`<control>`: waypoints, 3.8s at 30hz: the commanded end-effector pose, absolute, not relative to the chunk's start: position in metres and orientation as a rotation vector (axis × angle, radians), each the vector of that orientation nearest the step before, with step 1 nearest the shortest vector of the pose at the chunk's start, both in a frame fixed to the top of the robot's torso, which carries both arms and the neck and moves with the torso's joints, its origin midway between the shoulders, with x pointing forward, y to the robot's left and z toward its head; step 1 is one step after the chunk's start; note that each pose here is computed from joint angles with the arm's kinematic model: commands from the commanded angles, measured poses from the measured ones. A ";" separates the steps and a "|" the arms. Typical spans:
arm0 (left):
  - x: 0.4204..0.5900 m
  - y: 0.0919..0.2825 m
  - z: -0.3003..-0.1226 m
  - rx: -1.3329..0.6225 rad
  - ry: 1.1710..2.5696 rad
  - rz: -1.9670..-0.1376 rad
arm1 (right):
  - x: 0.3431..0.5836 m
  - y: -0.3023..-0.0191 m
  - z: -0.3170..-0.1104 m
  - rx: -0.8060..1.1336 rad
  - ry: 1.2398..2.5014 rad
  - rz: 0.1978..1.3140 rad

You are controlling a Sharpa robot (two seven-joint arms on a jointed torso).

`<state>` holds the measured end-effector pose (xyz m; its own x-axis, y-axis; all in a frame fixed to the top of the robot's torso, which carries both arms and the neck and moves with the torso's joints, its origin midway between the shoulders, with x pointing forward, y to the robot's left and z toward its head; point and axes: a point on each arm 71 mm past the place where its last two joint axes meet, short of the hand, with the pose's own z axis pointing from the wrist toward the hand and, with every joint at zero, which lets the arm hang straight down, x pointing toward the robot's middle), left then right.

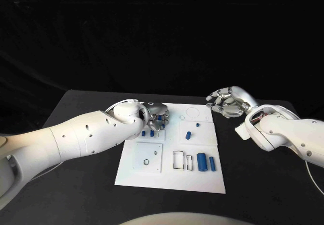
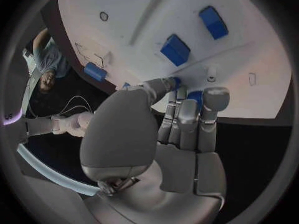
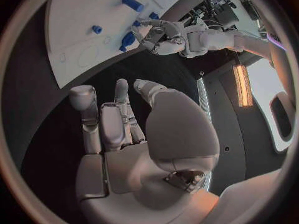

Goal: Assemble the parts on the task board

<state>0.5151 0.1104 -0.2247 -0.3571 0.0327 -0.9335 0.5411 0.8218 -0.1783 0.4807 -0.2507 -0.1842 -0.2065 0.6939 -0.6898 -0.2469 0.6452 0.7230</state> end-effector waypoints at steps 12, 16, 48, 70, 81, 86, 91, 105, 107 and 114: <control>0.514 0.116 -0.233 0.430 1.926 -0.511 | 0.480 -0.249 -0.184 0.366 1.557 0.902; 0.514 0.116 -0.233 0.430 1.931 -0.507 | 0.480 -0.249 -0.184 0.366 1.557 0.903; 0.514 0.113 -0.238 0.424 1.933 -0.549 | 0.480 -0.249 -0.184 0.366 1.557 0.904; 0.511 0.115 -0.246 0.378 1.893 -0.588 | 0.479 -0.249 -0.184 0.366 1.555 0.904; 0.511 0.124 -0.241 0.323 1.850 -0.612 | 0.480 -0.250 -0.184 0.366 1.552 0.904; 0.509 0.129 -0.235 0.294 1.831 -0.628 | 0.480 -0.250 -0.184 0.366 1.551 0.903; 0.508 0.133 -0.224 0.264 1.800 -0.653 | 0.480 -0.251 -0.185 0.367 1.552 0.901; 0.504 0.151 -0.203 0.205 1.769 -0.669 | 0.480 -0.253 -0.186 0.372 1.551 0.894; 0.503 0.154 -0.203 0.201 1.776 -0.662 | 0.480 -0.253 -0.187 0.372 1.551 0.894; 0.505 0.169 -0.206 0.184 1.821 -0.616 | 0.480 -0.254 -0.187 0.373 1.551 0.893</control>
